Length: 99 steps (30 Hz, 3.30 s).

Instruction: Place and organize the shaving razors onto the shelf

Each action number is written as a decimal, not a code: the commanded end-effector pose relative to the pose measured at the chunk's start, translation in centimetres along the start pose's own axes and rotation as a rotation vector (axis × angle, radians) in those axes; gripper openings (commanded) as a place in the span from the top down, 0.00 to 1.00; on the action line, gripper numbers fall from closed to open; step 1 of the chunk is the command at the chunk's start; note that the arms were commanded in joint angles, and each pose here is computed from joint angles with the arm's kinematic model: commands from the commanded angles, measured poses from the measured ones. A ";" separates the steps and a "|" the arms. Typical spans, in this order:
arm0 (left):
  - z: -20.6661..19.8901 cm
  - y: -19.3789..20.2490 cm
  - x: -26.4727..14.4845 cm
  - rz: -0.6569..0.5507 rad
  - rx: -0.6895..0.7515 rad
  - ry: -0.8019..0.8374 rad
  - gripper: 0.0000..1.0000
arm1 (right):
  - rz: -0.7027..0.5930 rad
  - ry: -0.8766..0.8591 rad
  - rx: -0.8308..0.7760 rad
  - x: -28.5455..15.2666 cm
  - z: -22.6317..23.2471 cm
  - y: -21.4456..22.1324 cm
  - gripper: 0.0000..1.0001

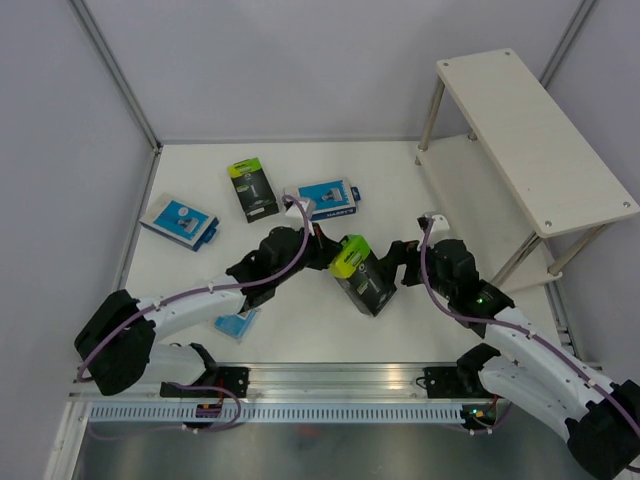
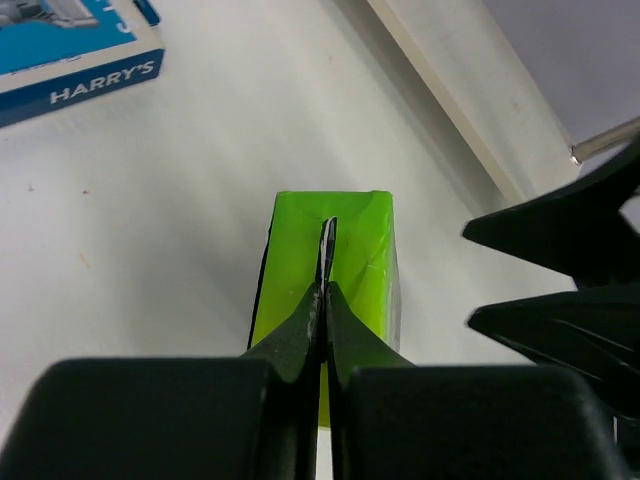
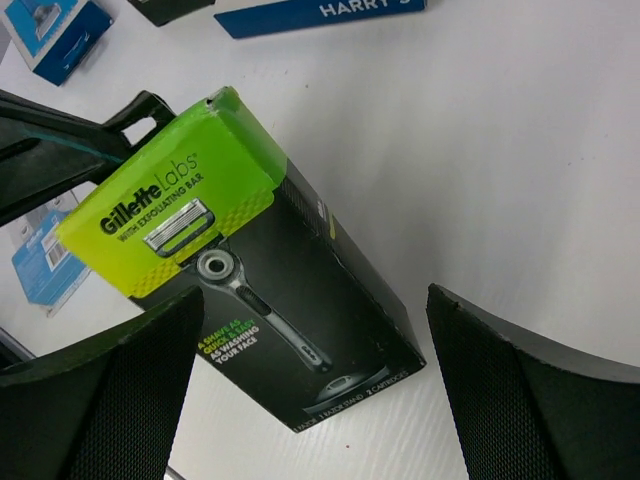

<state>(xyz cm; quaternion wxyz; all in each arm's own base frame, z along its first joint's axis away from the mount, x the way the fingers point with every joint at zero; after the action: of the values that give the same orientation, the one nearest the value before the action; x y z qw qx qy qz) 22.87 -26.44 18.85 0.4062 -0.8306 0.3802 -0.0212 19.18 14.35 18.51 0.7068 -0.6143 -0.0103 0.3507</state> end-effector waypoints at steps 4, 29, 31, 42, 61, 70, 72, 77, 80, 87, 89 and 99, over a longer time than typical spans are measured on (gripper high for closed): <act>-4.9 -1.9 -1.2 -0.092 0.160 0.030 0.98 | -0.090 -0.136 0.009 0.7 1.4 -0.5 0.02; -7.3 -1.8 -3.1 -0.051 0.526 0.114 0.98 | -0.307 -0.326 -0.156 1.2 2.6 -1.1 0.02; -7.3 -1.9 -3.2 -0.032 0.590 0.132 0.98 | -0.342 -0.328 -0.194 1.7 2.5 -1.4 0.02; -6.8 -4.6 -2.3 0.215 0.721 0.434 0.98 | -0.393 -0.320 -0.443 2.3 2.0 -1.9 0.02; -2.5 -5.5 -0.3 0.370 0.980 0.884 0.98 | -0.274 -0.443 -0.747 4.9 2.4 -2.1 0.02; -1.6 -5.5 0.6 0.372 1.036 0.987 0.98 | -0.225 -0.482 -0.847 7.1 2.2 -2.1 0.02; -1.7 -5.7 0.9 0.363 1.052 0.994 0.98 | -0.209 -0.520 -0.838 7.6 2.5 -1.9 0.02; -1.9 -6.1 1.5 0.353 1.073 1.006 0.98 | -0.244 -0.577 -0.802 8.3 3.3 -2.4 0.02; -1.7 -5.9 1.7 0.366 1.062 1.007 0.98 | -0.263 -0.619 -0.776 8.7 4.0 -2.4 0.07; -1.6 -6.0 1.8 0.384 1.044 0.976 0.93 | -0.219 -0.629 -0.764 9.5 4.6 -1.1 0.27; -1.6 -6.3 1.6 0.384 1.044 0.951 0.62 | -0.216 -0.612 -0.766 9.5 4.5 -1.0 0.39; -1.1 -10.1 0.3 0.332 0.979 0.687 0.01 | -0.215 -0.498 -0.719 9.1 3.7 -1.2 0.58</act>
<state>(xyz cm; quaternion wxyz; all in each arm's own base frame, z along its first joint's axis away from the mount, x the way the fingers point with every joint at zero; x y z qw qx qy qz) 28.00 -24.82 22.87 0.5533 -0.3842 0.6079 -0.4204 24.37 22.12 14.84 0.4371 -0.7031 -0.3591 0.4309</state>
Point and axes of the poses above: each gripper's point midway between its finger pads, its own x axis out along the fingers, its own z axis along the line the jaws close on, y = z × x, the point moved 7 cm from there along -x, back along the fingers, and after that the axes turned 10 degrees about -x, right-handed, at the moved point
